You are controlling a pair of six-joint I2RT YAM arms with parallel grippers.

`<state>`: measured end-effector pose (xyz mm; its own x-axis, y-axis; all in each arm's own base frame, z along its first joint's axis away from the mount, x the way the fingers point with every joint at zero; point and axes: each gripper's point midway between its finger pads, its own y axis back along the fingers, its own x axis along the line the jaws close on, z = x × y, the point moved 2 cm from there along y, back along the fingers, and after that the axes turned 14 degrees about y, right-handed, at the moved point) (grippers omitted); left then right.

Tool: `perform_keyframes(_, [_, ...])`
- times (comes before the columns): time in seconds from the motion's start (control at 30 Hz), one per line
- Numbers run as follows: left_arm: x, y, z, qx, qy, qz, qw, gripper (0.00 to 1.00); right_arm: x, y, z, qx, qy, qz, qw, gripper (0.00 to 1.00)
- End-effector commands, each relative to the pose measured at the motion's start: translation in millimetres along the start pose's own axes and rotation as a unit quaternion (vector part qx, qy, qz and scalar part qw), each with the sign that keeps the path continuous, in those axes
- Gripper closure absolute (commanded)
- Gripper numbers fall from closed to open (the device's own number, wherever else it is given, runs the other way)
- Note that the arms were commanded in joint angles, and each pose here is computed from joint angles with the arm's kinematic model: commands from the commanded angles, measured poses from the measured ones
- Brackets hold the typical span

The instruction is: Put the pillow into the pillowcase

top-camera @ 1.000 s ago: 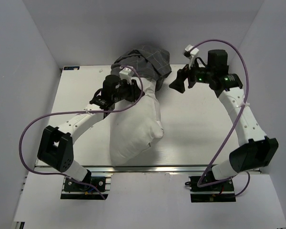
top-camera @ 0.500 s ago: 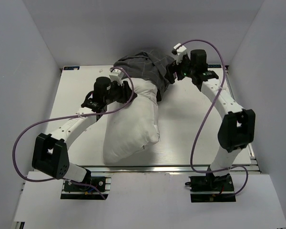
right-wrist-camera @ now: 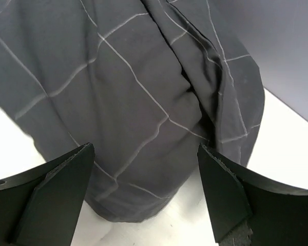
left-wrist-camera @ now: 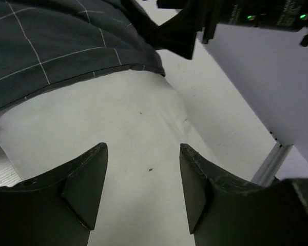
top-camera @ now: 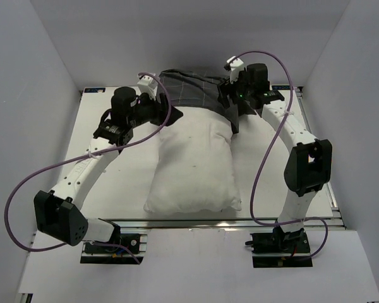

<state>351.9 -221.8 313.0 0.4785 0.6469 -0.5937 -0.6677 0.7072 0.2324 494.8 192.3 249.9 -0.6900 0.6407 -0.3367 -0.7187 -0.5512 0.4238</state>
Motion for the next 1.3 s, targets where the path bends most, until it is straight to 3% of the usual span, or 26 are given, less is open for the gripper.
perform_keyframes(0.0, [-31.7, 10.7, 5.1, 0.008, 0.014, -0.055, 0.998, 0.32, -13.7, 4.5, -3.1, 0.016, 0.008, -0.043, 0.999, 0.14])
perform_keyframes(0.17, [-54.6, -22.3, -42.8, 0.082, -0.002, -0.047, 0.996, 0.31, -37.8, 37.7, -1.8, -0.006, -0.030, -0.060, 0.998, 0.14])
perform_keyframes(0.23, [-52.9, -30.5, -56.1, 0.106, -0.002, -0.030, 0.994, 0.30, -30.7, 57.5, 10.6, -0.045, -0.021, -0.013, 0.999, 0.13])
perform_keyframes(0.27, [-45.6, -31.8, -68.1, 0.125, -0.002, -0.003, 0.992, 0.29, -29.5, 67.3, -3.3, -0.045, -0.031, 0.009, 0.998, 0.11])
perform_keyframes(0.3, [-40.0, -29.4, -70.4, 0.129, 0.000, 0.017, 0.992, 0.29, -8.1, 76.7, 3.5, -0.084, -0.029, 0.083, 0.993, 0.11])
perform_keyframes(0.33, [-31.4, -25.2, -72.8, 0.128, 0.004, 0.043, 0.991, 0.28, -2.7, 92.5, 7.1, -0.104, -0.003, 0.104, 0.989, 0.11])
perform_keyframes(0.5, [14.9, 22.8, -52.5, 0.024, 0.007, 0.197, 0.980, 0.23, 53.7, 118.0, -36.4, -0.066, -0.073, 0.171, 0.980, 0.14])
perform_keyframes(0.63, [45.4, 35.8, -31.0, -0.015, 0.044, 0.239, 0.970, 0.21, 68.9, 134.4, -51.4, -0.072, -0.071, 0.131, 0.986, 0.12])
perform_keyframes(0.67, [70.7, 42.4, -20.9, -0.027, 0.084, 0.264, 0.961, 0.23, 67.7, 134.2, -58.7, -0.063, -0.071, 0.114, 0.989, 0.12])
perform_keyframes(0.8, [105.7, 30.2, -21.1, -0.003, 0.119, 0.276, 0.954, 0.24, 63.7, 125.5, -91.6, -0.025, -0.076, 0.058, 0.995, 0.11])
perform_keyframes(0.9, [135.9, 23.7, -15.8, -0.023, 0.131, 0.294, 0.946, 0.22, 53.7, 113.2, -116.9, 0.021, -0.097, 0.012, 0.995, 0.11])
perform_keyframes(1.03, [179.9, 20.2, -13.4, -0.045, 0.152, 0.314, 0.936, 0.23, 47.8, 98.4, -125.9, 0.035, -0.116, 0.002, 0.993, 0.11])
perform_keyframes(1.27, [205.3, -15.2, -4.8, -0.073, 0.090, 0.259, 0.959, 0.26, 40.0, 68.2, -121.3, 0.024, -0.138, 0.007, 0.990, 0.11])
